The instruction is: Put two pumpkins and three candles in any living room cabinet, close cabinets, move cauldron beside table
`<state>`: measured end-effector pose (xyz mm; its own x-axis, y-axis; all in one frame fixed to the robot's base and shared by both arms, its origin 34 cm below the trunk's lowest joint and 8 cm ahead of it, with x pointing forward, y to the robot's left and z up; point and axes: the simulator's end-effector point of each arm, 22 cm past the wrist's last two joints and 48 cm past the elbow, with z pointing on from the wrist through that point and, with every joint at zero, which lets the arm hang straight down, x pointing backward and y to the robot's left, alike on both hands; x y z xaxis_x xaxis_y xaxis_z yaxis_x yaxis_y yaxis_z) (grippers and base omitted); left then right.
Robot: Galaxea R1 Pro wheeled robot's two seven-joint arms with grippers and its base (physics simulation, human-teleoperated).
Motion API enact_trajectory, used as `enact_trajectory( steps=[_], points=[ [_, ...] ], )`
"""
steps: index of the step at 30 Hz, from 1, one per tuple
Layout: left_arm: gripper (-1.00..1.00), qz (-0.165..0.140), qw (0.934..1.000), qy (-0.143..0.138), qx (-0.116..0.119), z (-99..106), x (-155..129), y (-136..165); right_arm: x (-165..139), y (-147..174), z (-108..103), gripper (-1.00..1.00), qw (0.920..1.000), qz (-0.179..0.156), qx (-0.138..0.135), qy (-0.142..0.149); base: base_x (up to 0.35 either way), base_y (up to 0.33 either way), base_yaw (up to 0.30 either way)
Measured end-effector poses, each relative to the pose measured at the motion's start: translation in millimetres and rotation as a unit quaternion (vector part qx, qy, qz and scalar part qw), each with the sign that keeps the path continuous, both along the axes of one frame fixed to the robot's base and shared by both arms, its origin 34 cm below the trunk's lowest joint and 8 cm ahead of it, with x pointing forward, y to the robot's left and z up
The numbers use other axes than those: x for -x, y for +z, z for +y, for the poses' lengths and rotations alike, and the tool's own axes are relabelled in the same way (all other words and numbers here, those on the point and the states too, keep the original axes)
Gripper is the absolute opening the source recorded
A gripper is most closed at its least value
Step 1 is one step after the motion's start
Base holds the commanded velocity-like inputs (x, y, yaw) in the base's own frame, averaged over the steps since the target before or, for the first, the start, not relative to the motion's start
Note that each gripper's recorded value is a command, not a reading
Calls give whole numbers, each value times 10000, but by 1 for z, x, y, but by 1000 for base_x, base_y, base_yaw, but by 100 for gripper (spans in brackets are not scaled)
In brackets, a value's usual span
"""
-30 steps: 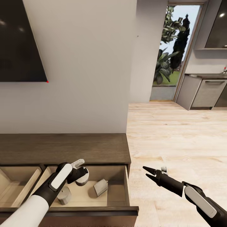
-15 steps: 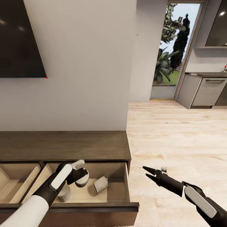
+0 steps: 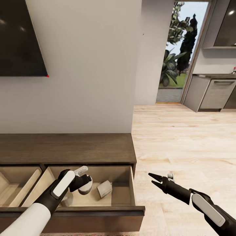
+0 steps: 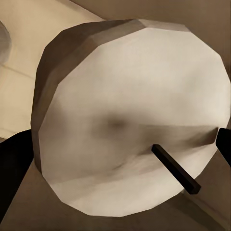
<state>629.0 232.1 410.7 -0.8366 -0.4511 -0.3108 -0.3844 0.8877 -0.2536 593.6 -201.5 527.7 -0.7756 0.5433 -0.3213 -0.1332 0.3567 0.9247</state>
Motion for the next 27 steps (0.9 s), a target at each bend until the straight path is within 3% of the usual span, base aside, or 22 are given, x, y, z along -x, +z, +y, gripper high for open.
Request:
enact_trajectory(
  steps=[16,27],
  points=[
    [-100,-24,10000,-14,5,-2,9,-34,10,-36,0,100,10000,5,-1,-8,0,0,0],
    [-100,179,9998,-21,4,-2,14,-58,11,-61,0,100,9997,237,5,-10,0,0,0]
  ],
)
